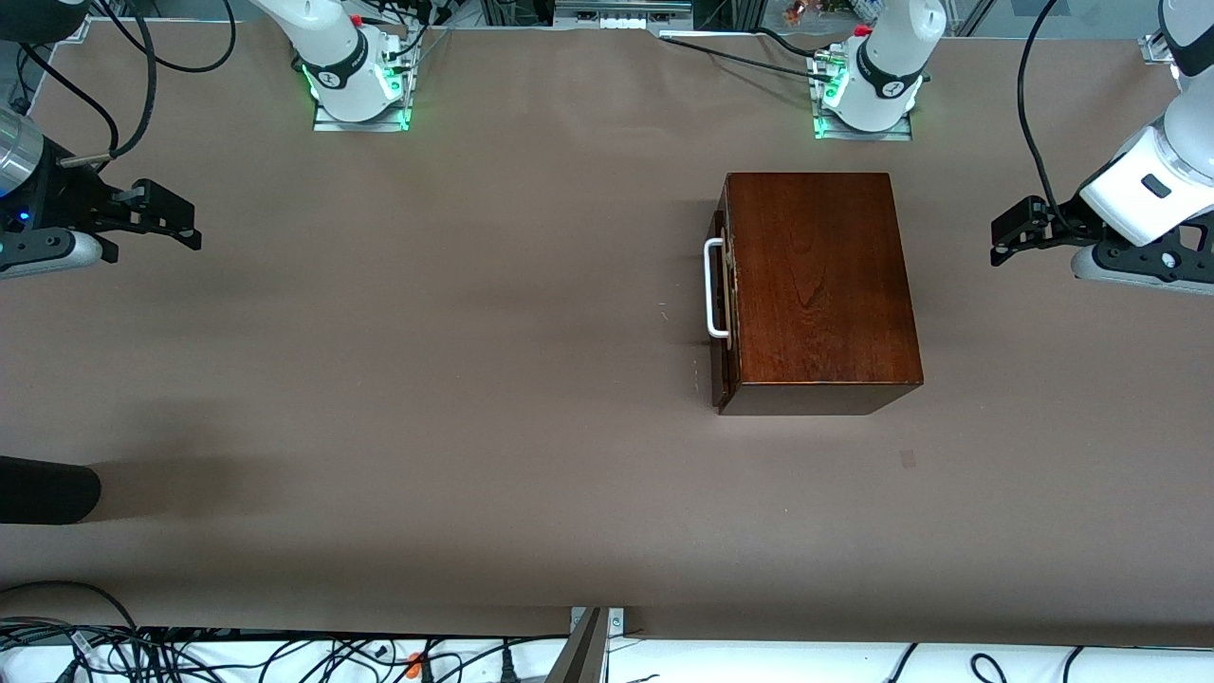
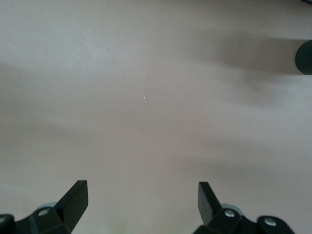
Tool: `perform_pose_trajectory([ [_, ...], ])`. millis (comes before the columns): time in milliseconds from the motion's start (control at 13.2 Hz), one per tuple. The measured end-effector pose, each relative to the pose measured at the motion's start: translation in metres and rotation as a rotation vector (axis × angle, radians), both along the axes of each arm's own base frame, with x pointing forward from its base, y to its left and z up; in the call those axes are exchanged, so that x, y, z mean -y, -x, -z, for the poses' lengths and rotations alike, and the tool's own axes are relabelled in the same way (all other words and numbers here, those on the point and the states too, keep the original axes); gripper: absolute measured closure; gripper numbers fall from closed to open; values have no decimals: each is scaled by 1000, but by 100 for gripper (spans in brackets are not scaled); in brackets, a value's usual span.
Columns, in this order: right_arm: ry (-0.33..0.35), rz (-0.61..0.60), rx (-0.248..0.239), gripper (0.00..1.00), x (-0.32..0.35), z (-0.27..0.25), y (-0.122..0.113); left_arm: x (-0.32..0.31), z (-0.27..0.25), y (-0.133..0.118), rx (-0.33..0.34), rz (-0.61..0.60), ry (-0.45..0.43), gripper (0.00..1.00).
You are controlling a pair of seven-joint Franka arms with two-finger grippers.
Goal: Open drawer, take yellow block, close drawer
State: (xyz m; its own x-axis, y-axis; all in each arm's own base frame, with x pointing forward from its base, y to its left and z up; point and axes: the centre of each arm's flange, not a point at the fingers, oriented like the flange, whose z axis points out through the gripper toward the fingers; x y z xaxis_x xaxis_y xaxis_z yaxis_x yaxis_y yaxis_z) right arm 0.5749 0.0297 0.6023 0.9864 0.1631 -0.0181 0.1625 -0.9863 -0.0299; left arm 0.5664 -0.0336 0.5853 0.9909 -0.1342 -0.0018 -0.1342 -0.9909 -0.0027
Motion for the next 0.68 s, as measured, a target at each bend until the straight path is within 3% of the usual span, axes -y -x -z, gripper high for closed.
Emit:
perform_pose_trajectory([
  [304, 0, 0, 0, 0, 0, 0, 0, 0, 0, 0, -2, 0, 0, 0],
  [683, 0, 0, 0, 0, 0, 0, 0, 2, 7, 8, -75, 4, -5, 0],
])
